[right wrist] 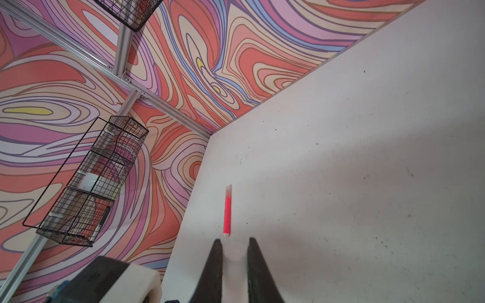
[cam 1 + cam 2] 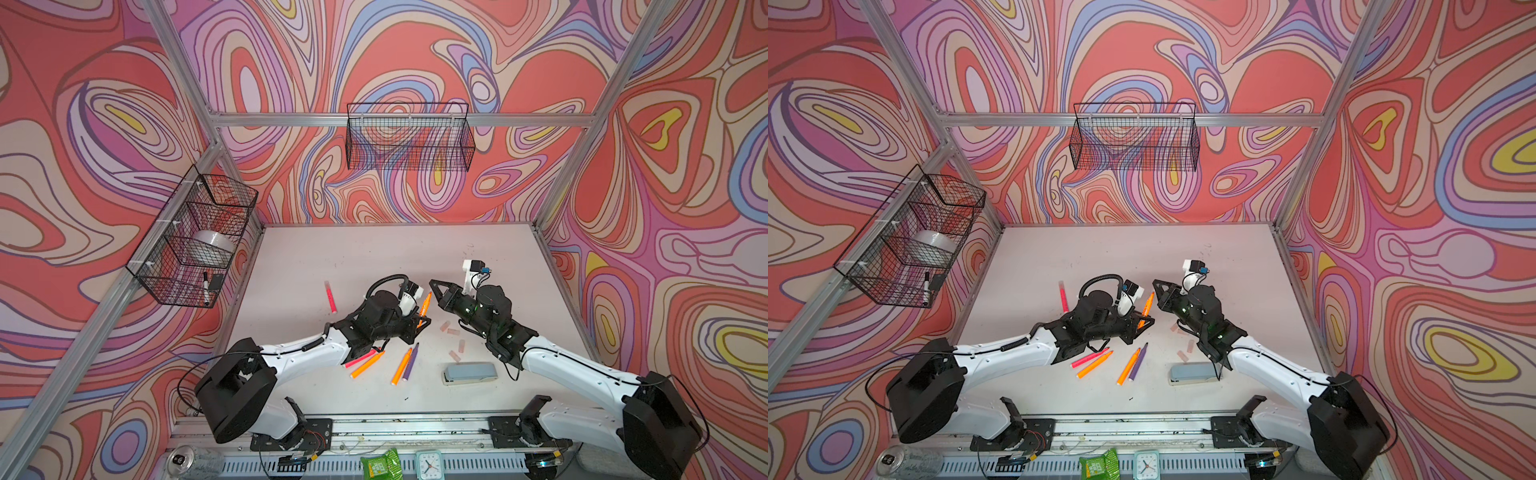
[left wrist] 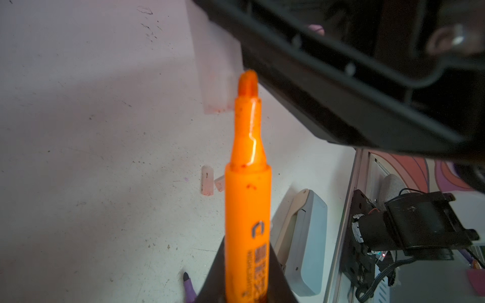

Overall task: Insert the pens into the pen caps
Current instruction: 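Lift the cap with the right gripper and carry it above the orange highlighter, then lower the cap onto the orange highlighter tip while the left gripper holds it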

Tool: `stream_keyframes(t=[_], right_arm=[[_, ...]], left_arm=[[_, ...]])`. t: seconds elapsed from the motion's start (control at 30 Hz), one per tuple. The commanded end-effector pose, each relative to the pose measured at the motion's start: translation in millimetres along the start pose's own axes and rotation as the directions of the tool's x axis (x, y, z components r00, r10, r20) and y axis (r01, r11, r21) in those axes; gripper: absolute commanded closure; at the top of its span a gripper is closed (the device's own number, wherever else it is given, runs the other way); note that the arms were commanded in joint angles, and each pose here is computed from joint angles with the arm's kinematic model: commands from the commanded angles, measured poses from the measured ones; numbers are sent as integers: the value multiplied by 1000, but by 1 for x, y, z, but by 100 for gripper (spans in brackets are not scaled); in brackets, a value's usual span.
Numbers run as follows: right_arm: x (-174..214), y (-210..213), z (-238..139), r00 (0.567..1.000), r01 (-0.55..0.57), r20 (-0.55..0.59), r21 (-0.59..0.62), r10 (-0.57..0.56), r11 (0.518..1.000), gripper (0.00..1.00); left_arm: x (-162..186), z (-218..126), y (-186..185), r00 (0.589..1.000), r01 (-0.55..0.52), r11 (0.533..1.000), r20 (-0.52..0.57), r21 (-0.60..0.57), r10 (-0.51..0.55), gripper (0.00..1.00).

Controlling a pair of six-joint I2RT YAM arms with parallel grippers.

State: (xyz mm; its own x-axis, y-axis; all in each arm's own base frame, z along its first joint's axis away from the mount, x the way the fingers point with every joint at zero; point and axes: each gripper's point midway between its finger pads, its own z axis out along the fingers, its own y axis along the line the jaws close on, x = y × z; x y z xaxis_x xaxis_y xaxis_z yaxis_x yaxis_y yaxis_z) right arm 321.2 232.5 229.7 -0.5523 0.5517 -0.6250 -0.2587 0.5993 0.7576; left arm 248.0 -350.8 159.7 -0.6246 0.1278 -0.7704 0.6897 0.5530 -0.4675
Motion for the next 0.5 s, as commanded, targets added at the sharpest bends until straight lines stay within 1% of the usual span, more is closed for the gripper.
stream_keyframes(t=[0.0,0.37,0.47], right_arm=[[-6,9,1,1000,6,10,-28,-5,1000,100],[-21,9,-12,997,38,65,18,-39,999,100],[-23,11,-14,997,40,71,12,-41,999,100]], left_arm=[[-2,4,-5,1000,-25,1000,-12,14,25,100],[-2,4,-7,999,-29,999,-14,20,29,100],[-1,4,-6,999,-29,999,-15,18,29,100]])
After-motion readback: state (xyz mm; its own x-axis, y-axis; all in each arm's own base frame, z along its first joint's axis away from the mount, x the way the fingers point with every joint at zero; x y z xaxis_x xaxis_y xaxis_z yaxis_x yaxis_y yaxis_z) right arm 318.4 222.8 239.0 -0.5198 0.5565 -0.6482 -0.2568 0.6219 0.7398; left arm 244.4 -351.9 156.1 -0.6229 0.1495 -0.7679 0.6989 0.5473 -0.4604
